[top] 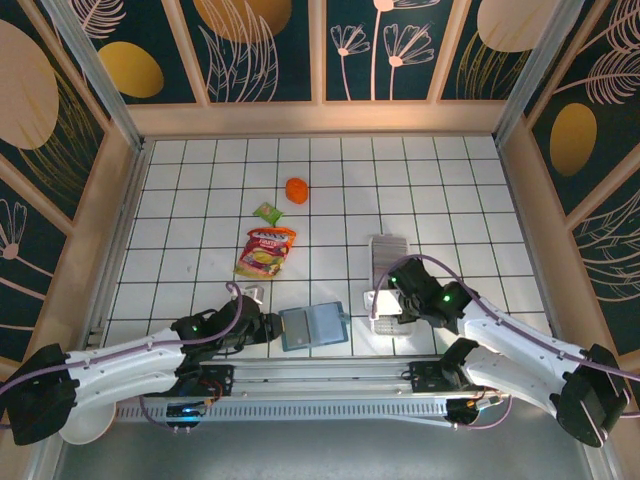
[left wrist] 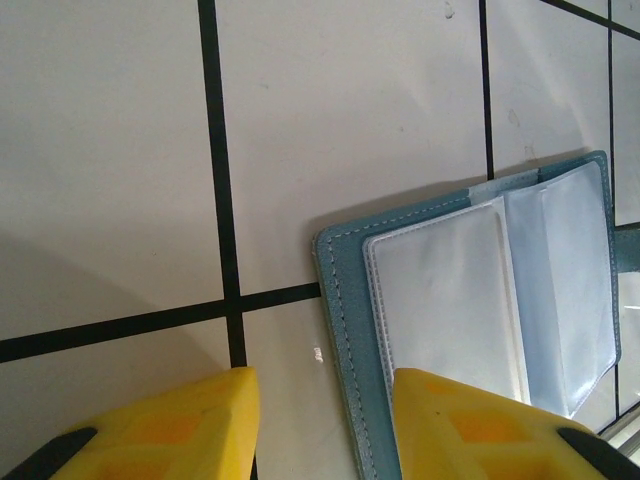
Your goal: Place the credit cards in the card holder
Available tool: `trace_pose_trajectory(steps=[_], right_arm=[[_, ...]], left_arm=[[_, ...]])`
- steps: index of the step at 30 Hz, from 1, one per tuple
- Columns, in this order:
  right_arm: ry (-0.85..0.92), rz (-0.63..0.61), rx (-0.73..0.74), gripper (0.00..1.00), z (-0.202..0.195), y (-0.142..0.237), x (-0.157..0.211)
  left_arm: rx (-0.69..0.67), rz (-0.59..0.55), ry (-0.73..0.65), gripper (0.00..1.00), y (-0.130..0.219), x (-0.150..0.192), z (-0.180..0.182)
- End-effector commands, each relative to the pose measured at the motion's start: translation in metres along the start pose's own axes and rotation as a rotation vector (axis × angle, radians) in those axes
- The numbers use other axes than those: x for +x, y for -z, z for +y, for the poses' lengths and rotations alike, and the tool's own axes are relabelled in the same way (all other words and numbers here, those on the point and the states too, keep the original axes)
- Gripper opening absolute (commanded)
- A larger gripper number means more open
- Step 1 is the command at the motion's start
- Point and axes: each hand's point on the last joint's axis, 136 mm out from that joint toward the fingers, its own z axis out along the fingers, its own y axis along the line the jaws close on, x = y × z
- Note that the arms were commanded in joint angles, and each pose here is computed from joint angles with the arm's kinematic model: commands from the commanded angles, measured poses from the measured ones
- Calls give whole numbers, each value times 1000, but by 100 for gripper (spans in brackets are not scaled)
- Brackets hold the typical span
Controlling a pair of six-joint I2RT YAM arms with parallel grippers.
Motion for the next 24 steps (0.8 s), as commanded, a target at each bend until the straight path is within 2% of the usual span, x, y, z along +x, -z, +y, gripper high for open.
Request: trace_pose_trajectory(steps=[1,21,24], right_arm=[[38,27,62,39,-18,8,4],[13,-28,60,34,-21,14,-6],[6,-38,64,30,-23,15,-8]], left_arm=[[24,-9,10,39,0,-4,-9],[39,-5,17,38,-1,-4,-13],[34,-3,16,38,-1,-3,-12]])
